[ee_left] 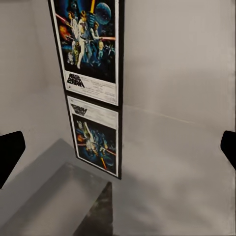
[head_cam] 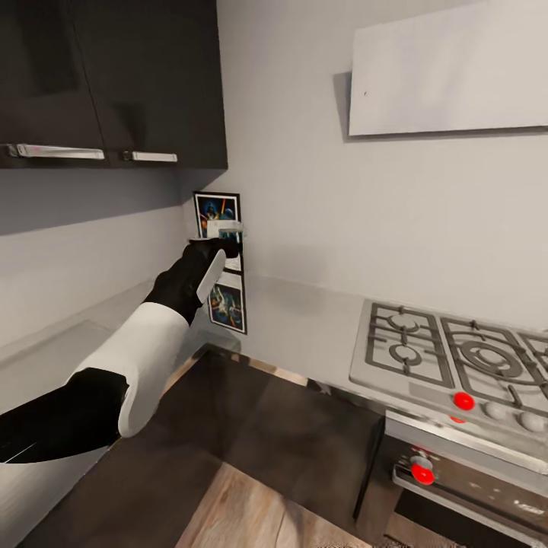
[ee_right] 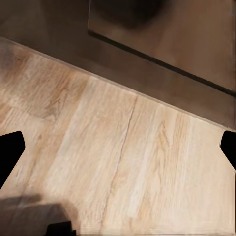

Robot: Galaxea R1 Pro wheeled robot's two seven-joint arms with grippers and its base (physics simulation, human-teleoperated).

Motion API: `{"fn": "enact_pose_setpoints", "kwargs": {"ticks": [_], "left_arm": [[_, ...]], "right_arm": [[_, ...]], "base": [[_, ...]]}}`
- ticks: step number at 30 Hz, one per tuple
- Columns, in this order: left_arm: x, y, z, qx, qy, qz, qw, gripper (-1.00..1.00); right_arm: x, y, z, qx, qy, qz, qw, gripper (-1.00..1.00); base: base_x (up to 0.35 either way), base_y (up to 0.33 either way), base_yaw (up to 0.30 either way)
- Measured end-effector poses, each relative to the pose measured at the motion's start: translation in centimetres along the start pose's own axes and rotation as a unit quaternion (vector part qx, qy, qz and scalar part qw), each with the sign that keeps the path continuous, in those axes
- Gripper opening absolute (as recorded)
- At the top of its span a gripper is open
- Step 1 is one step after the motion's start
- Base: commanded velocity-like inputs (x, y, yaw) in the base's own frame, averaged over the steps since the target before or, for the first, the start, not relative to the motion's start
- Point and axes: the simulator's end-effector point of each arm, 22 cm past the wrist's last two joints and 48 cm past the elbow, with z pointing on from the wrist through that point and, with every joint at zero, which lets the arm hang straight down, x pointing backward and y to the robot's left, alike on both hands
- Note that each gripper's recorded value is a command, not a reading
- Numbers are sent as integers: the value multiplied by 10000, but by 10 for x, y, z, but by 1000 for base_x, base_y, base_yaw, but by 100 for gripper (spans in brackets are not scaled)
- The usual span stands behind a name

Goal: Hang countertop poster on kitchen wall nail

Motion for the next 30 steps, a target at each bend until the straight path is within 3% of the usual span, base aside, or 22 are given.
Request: {"fn": "enact_pose_setpoints", "kwargs": {"ticks": [5,14,24,30], "left_arm": [[-2,0,-1,1,-15,-2,10000,100],[-3,0,-2,6,-27,3,10000,100],[-6,0,-4,10,-48,-5,10000,100],[-7,0,-5,11,-56,1,10000,100]], "right_arm": [[-1,0,0,1,-11,3,10000,100],[-1,0,0,3,-16,-2,10000,100],[-3,0,0,5,-32,1,10000,100],[-3,0,0,4,-38,3,10000,100]], "base": [[0,1,-267],[158,154,-46],[24,30,-271],[164,201,-116]]}}
